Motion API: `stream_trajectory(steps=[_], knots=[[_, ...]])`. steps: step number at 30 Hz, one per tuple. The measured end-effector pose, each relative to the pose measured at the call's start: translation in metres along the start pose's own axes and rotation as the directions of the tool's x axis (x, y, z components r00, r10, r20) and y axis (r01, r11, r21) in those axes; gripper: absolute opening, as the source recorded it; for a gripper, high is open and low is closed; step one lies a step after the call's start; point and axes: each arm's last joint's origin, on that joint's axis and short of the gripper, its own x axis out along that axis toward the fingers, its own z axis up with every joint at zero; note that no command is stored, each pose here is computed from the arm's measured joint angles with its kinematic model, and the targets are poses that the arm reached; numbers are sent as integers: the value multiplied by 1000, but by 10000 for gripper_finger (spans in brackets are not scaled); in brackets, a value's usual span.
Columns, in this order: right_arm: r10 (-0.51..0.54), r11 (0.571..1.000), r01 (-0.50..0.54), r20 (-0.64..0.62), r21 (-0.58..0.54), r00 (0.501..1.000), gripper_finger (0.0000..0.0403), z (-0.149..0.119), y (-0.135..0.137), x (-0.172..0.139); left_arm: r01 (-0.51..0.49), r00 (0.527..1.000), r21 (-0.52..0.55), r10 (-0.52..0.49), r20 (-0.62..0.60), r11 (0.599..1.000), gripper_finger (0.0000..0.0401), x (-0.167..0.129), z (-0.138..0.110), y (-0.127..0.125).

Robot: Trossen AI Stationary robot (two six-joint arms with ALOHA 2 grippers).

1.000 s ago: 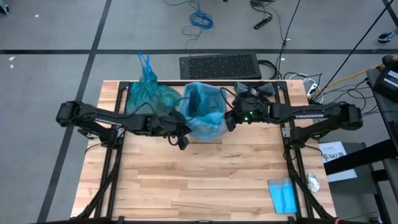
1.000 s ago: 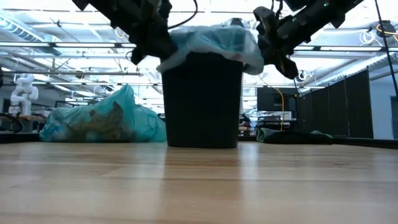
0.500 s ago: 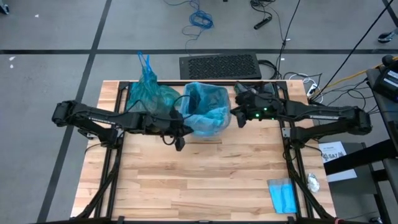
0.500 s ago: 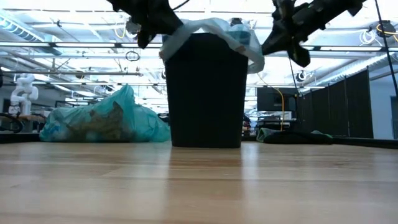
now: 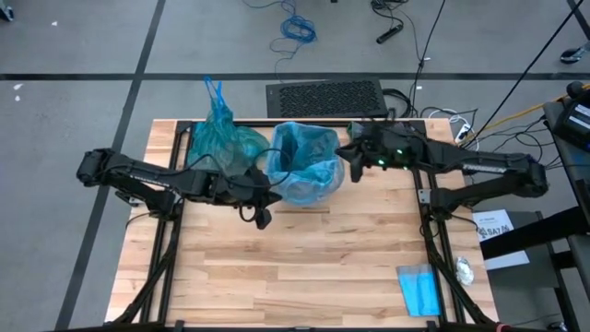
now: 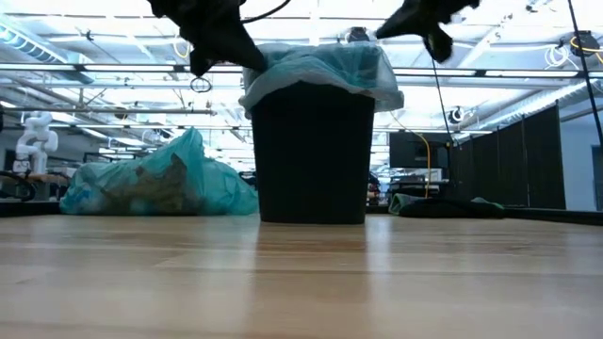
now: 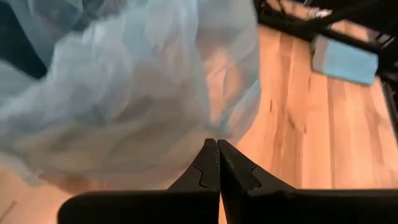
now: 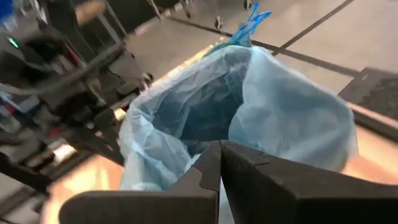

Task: Place trash/remove bag and relplace
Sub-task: Put the new blue trash bag in the black trash bin

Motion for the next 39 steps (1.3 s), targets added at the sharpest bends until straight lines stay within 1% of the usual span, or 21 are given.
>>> stream_trajectory(steps=[2,5,8,12,17,21,24,27,29,33,37,39], knots=[[-22,998,20,-29,-65,999,0,14,8,9,-2,1000,0,2,19,1000,1,0,1,-1],[-63,988,48,-100,-150,993,0,30,16,28,-47,999,1,47,20,999,1,0,0,1],[-47,978,8,-184,-206,982,0,41,22,54,-103,994,8,103,39,995,1,3,0,2],[-35,971,-34,-279,-236,960,0,47,24,89,-108,992,14,107,63,994,1,11,2,2],[-25,971,-64,-364,-231,931,0,41,20,125,-69,992,7,68,108,998,1,12,4,-5],[-20,985,-51,-405,-164,914,0,35,11,145,-43,991,11,41,126,999,1,11,5,-11],[-2,994,-47,-439,-100,898,0,30,4,157,-21,986,17,17,167,1000,1,11,8,-14],[6,997,-44,-472,-70,882,0,24,0,165,-4,976,34,-3,218,999,1,16,12,-17],[-5,997,-33,-496,-67,868,0,18,-3,171,4,971,45,-14,237,999,1,21,14,-18],[-41,996,-8,-560,-85,828,0,7,-11,177,72,969,54,-83,232,996,1,23,14,-20],[-86,993,13,-631,-120,771,0,-6,-18,182,126,964,70,-138,226,990,1,17,14,-26],[-91,992,13,-639,-126,764,0,-8,-18,184,156,960,80,-171,222,984,1,12,14,-29]])
